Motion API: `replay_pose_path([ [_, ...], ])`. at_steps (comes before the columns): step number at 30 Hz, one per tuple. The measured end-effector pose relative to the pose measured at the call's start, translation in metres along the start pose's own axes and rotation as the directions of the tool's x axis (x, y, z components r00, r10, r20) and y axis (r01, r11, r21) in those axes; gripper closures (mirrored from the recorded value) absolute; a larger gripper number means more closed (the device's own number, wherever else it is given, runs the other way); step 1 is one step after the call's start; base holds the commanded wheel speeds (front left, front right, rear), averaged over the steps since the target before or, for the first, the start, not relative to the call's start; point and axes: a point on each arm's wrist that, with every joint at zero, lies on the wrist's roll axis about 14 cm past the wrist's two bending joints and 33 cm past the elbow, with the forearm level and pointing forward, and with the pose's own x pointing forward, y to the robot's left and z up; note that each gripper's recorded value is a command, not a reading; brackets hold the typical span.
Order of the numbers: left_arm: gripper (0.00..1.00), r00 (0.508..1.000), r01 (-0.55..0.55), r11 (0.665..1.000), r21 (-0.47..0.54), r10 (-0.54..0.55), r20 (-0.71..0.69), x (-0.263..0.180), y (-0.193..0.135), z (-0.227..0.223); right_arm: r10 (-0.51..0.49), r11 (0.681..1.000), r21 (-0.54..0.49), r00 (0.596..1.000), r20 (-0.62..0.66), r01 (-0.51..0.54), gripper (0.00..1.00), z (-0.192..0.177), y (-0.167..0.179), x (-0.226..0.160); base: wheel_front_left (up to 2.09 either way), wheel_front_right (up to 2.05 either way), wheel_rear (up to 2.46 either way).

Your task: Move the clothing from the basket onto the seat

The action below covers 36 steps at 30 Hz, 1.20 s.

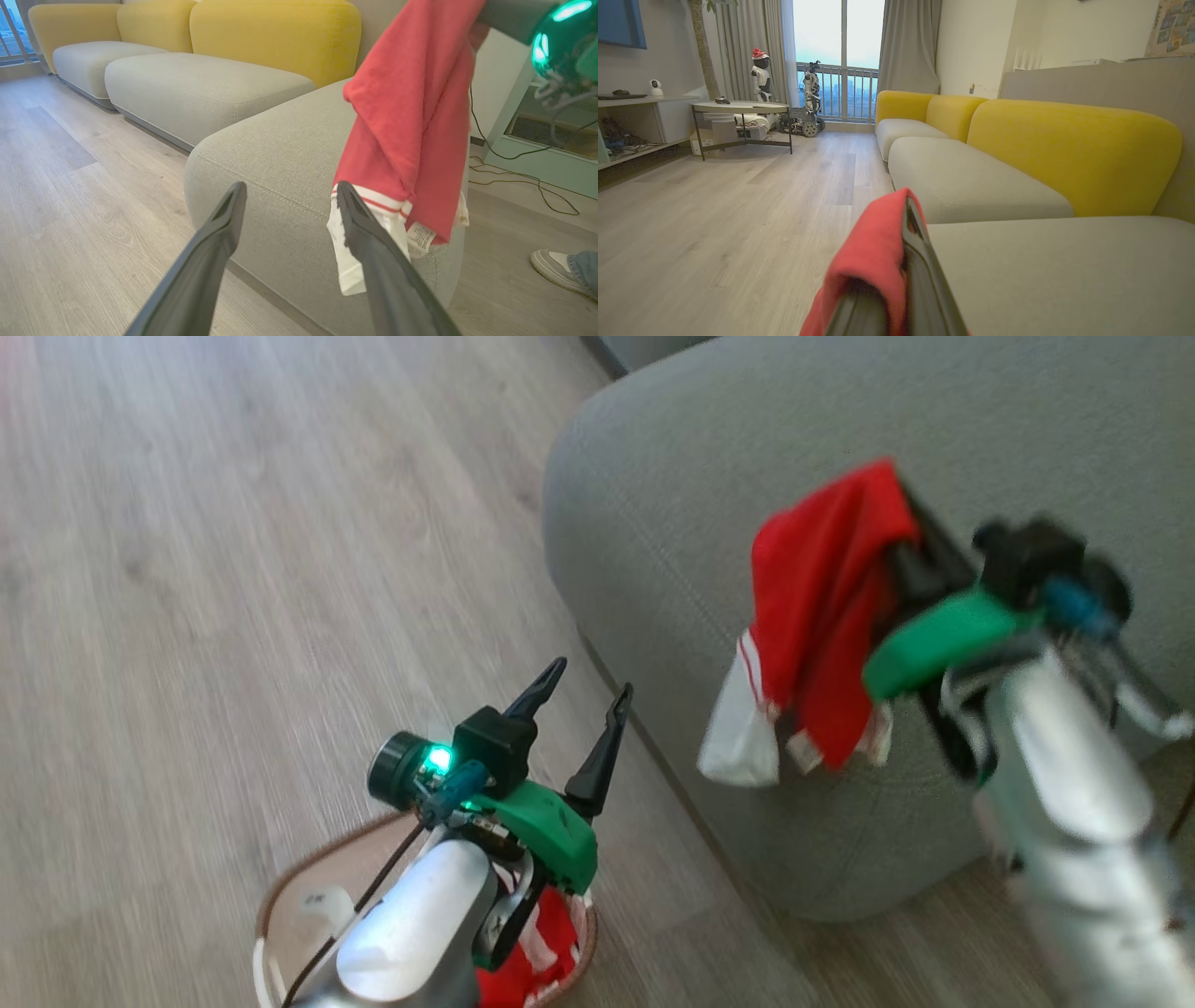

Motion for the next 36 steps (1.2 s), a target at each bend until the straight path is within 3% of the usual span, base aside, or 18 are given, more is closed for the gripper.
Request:
replay_pose_path([
  [7, 0.0, 0.999, -0.041, 0.999, -0.002, 0.041, -0.006, 0.002, 0.029, -0.013, 0.012, 0.999, -0.045, 0.999, 0.038, -0.01, 1.0, 0.022, -0.008, 0.062, 0.0, 0.0, 0.0],
  [14, 0.0, 0.992, -0.125, 0.992, 0.026, 0.124, 0.017, 0.01, 0.092, -0.018, -0.024, 0.998, -0.062, 0.992, 0.12, 0.032, 1.0, 0.052, -0.027, 0.148, 0.0, 0.0, 0.0],
  [20, 0.0, 0.983, -0.179, 0.983, 0.034, 0.18, -0.021, 0.009, 0.134, -0.043, -0.088, 0.994, -0.056, 0.987, 0.131, 0.096, 1.0, 0.048, -0.046, 0.213, 0.0, 0.0, 0.0],
  [28, 0.0, 0.971, -0.224, 0.975, 0.002, 0.223, -0.082, 0.0, 0.165, -0.084, -0.181, 0.978, -0.102, 0.983, 0.007, 0.181, 1.0, -0.027, -0.072, 0.258, 0.0, 0.0, 0.0],
  [36, 0.0, 0.963, -0.224, 0.974, -0.044, 0.214, -0.162, -0.007, 0.169, -0.128, -0.215, 0.975, -0.106, 0.954, -0.21, 0.197, 1.0, -0.146, -0.064, 0.25, 0.0, 0.0, 0.0],
])
